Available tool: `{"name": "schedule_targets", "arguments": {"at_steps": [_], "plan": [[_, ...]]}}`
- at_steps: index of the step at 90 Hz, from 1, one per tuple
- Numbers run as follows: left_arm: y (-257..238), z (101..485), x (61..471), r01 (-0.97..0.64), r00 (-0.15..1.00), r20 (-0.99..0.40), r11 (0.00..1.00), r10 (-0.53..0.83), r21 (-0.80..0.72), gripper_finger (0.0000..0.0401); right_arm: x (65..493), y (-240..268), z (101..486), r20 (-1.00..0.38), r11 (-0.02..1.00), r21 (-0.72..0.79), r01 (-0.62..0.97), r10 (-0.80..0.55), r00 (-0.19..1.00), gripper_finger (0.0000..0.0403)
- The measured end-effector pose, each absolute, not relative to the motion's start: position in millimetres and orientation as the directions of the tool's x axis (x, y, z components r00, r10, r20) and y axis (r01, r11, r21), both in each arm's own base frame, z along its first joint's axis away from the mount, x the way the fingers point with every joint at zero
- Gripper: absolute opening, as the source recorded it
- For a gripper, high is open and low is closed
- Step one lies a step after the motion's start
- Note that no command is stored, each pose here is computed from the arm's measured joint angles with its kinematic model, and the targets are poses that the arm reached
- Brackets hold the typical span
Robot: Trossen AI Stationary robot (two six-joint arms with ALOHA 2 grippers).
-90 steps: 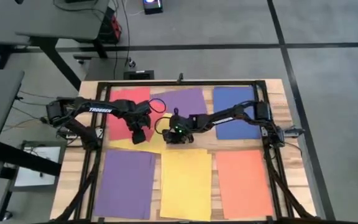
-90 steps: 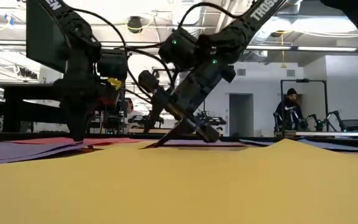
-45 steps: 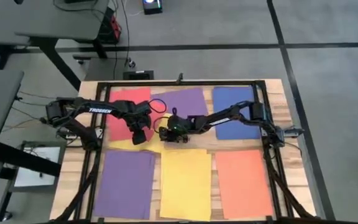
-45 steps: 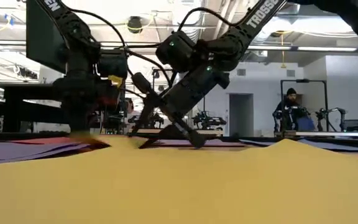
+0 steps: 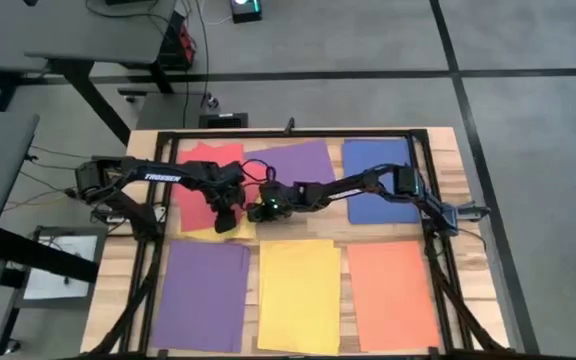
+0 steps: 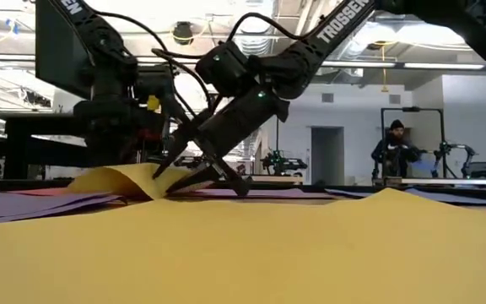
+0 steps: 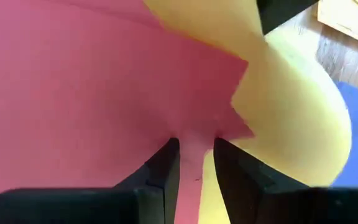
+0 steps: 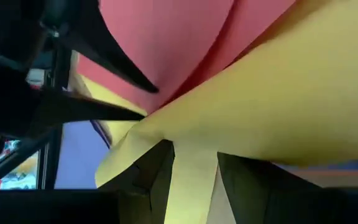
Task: Organize paper
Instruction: Stack the yellow paper on top of the yellow paper
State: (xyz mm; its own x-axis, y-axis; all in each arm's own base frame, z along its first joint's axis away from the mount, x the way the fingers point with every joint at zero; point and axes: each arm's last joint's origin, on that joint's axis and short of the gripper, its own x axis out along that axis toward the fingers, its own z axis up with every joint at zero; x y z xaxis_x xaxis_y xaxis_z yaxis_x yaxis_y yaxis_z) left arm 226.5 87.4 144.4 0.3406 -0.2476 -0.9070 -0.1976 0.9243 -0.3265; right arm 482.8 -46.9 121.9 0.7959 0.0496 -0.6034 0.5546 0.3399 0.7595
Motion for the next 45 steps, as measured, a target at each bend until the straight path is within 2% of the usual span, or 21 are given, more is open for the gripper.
{"name": "schedule_targets", "arguments": {"at_steps": [24,45], "plan": [[89.3,155.3,230.8,-0.184,0.325,-0.911,0.928,-0.254,-0.325,0.0082,497.0,-45.0,147.1,-0.457,0.408,0.832,0.374,0.124,0.881,0.0123],[91.4,162.3,235.2,-0.146,0.339,-0.907,0.939,-0.248,-0.311,0.0082,499.3,-49.9,154.2,-0.472,0.399,0.835,0.379,0.166,0.866,0.0123]]}}
